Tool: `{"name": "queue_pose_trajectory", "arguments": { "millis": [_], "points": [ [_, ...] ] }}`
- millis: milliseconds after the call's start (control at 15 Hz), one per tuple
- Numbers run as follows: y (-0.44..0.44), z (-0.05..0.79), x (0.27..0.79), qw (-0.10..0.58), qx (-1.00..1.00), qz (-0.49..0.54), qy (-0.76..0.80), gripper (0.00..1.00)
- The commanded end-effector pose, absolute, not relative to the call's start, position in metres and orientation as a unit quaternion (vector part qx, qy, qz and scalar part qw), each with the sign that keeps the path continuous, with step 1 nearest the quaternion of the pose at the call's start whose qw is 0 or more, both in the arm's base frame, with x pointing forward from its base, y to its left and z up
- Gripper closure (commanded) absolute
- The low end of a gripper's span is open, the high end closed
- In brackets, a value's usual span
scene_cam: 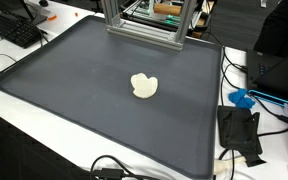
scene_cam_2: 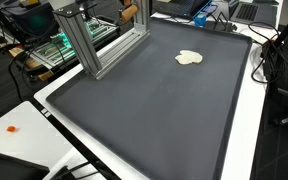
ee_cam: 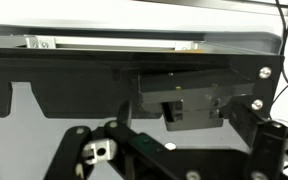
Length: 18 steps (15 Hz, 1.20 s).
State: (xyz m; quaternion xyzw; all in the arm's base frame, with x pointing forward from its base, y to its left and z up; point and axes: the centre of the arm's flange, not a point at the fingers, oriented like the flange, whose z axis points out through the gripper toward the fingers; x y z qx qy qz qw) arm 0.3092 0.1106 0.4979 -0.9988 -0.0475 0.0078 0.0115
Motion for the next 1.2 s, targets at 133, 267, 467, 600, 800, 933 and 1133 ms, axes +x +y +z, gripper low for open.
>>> {"name": "queue_pose_trajectory", "arguments": {
  "millis": [133, 267, 467, 600, 800, 933, 1133],
  "points": [
    [0.109, 0.514, 0.309, 0.005, -0.999, 0.007, -0.054, 0.00],
    [0.110, 0.519, 0.314, 0.006, -0.999, -0.006, -0.052, 0.00],
    [0.115, 0.527, 0.327, 0.018, -0.998, -0.039, -0.055, 0.00],
    [0.121, 0.531, 0.338, 0.024, -0.996, -0.063, -0.051, 0.00],
    [0.129, 0.528, 0.365, 0.023, -0.993, -0.105, -0.047, 0.00],
    [0.134, 0.520, 0.386, 0.028, -0.991, -0.127, -0.039, 0.00],
    [0.139, 0.499, 0.416, 0.036, -0.988, -0.146, -0.029, 0.00]
  ]
}}
